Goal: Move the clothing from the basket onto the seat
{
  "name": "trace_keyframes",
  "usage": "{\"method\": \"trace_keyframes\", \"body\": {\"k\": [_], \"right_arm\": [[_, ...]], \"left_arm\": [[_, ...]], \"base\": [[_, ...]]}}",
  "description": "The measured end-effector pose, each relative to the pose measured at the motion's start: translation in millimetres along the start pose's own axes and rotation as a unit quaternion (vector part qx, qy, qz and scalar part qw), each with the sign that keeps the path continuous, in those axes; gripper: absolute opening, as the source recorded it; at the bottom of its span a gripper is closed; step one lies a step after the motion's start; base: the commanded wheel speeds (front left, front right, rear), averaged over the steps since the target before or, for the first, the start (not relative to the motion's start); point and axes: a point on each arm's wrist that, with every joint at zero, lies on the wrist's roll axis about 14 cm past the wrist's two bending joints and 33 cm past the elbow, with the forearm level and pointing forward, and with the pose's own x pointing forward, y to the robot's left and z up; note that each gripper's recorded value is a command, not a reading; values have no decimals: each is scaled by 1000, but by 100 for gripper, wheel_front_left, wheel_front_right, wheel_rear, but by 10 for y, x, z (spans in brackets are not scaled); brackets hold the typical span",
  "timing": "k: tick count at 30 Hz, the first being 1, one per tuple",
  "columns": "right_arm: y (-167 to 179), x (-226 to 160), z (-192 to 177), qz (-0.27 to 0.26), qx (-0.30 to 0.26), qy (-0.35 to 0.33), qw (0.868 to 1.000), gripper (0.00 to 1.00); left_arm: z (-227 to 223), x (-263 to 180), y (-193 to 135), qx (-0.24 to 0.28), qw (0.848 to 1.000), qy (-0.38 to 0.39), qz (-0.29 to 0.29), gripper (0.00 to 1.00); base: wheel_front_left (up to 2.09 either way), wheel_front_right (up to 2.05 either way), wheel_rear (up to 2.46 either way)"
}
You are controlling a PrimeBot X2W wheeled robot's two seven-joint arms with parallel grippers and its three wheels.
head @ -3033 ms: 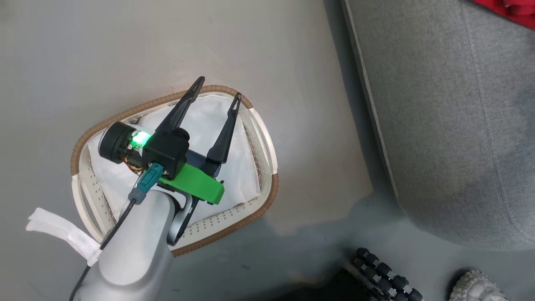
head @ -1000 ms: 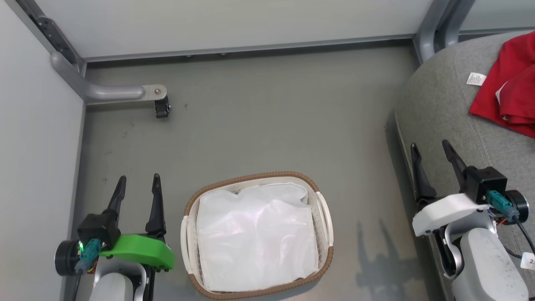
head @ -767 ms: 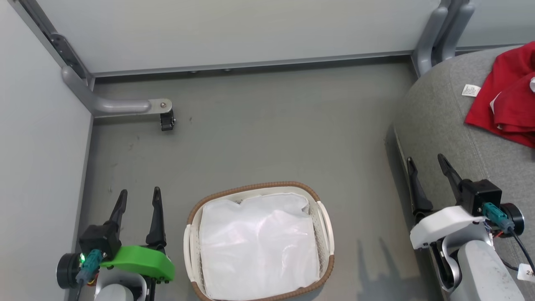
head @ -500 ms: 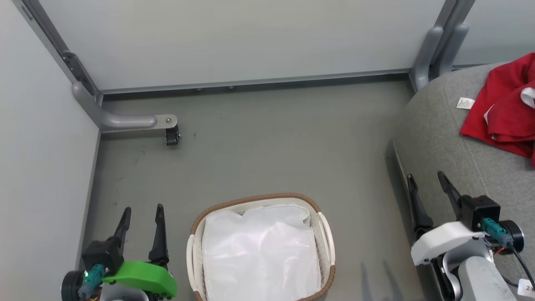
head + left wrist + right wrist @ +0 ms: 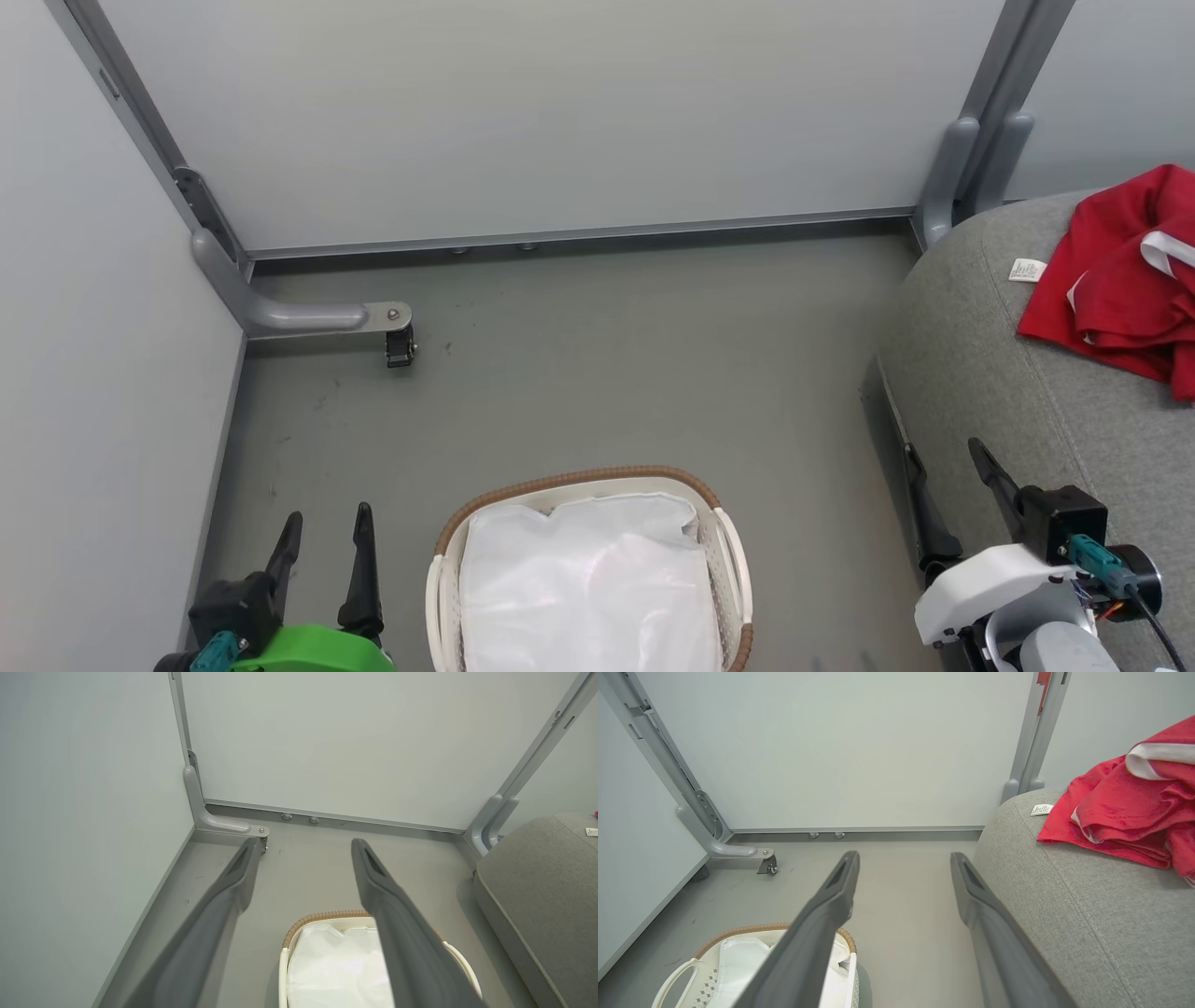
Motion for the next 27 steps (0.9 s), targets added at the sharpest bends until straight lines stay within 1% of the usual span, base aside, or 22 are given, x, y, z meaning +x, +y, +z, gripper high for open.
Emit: {"method": "trace_keyframes", "body": {"k": [7, 8, 12, 14, 21, 27], "right_arm": [[7, -52, -25, 0, 2, 4, 1000, 100], [6, -65, -46, 0, 3, 7, 1000, 0], [11, -138, -218, -4, 10, 34, 999, 0], [-8, -159, -270, -11, 25, 44, 999, 0], [-69, -152, -254, -31, 90, 45, 994, 0], [-93, -137, -213, -42, 146, 39, 988, 0]], "left_arm": [[-27, -47, -8, -14, 1000, 3, 1, 100], [-55, -55, -7, -17, 1000, 7, 3, 0], [-165, -88, -2, -21, 999, 24, 6, 0], [-181, -94, 9, -34, 999, 28, 10, 0], [-160, -89, 80, -93, 995, 28, 30, 0], [-120, -79, 132, -144, 988, 23, 44, 0]], "base": [[0, 0, 0], [0, 0, 0], [0, 0, 0], [0, 0, 0], [0, 0, 0], [0, 0, 0]]}}
